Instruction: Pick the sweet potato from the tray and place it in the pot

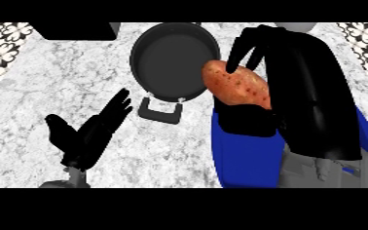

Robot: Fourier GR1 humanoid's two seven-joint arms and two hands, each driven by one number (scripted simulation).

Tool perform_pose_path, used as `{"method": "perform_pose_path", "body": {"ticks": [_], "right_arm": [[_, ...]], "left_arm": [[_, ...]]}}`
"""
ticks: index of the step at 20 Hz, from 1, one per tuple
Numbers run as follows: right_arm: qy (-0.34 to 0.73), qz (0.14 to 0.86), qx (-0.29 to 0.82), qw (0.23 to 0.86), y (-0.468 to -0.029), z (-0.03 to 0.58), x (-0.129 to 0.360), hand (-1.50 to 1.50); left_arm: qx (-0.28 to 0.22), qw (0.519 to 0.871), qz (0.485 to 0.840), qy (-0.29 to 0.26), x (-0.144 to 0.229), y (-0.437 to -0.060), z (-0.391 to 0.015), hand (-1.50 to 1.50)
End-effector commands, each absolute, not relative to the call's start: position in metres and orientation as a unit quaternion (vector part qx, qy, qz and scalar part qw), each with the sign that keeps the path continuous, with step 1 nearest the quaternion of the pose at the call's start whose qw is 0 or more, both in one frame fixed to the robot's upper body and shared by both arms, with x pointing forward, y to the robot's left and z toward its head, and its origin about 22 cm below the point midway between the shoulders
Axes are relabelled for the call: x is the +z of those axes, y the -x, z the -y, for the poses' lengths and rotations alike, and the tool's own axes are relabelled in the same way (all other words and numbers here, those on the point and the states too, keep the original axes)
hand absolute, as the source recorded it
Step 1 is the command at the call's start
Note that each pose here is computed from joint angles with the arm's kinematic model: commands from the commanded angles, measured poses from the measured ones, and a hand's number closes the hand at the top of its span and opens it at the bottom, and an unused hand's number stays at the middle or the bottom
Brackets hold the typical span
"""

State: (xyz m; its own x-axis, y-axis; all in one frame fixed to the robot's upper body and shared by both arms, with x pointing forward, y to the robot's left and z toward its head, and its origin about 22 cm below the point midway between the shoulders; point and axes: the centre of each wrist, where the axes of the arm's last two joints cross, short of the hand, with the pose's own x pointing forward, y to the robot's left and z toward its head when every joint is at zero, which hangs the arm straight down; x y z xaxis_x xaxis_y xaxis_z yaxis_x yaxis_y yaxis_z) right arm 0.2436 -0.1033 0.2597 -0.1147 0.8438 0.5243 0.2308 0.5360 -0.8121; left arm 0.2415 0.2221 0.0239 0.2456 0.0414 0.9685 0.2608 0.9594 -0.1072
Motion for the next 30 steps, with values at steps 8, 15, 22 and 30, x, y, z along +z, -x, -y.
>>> {"method": "perform_pose_path", "body": {"ticks": [8,15,22,30], "right_arm": [[0.374,0.672,0.279,0.575,-0.334,0.053,0.297,1.5],[0.371,0.669,0.304,0.568,-0.384,0.021,0.269,1.5],[0.357,0.673,0.306,0.571,-0.428,0.027,0.217,1.5],[0.328,0.672,0.282,0.6,-0.445,0.027,0.195,1.5]], "left_arm": [[-0.076,0.776,0.612,0.13,0.027,-0.245,-0.212,0.0],[-0.084,0.781,0.603,0.141,0.022,-0.25,-0.203,0.0],[-0.085,0.772,0.615,0.134,0.02,-0.248,-0.204,0.0],[-0.106,0.768,0.612,0.155,0.027,-0.245,-0.203,0.0]]}}
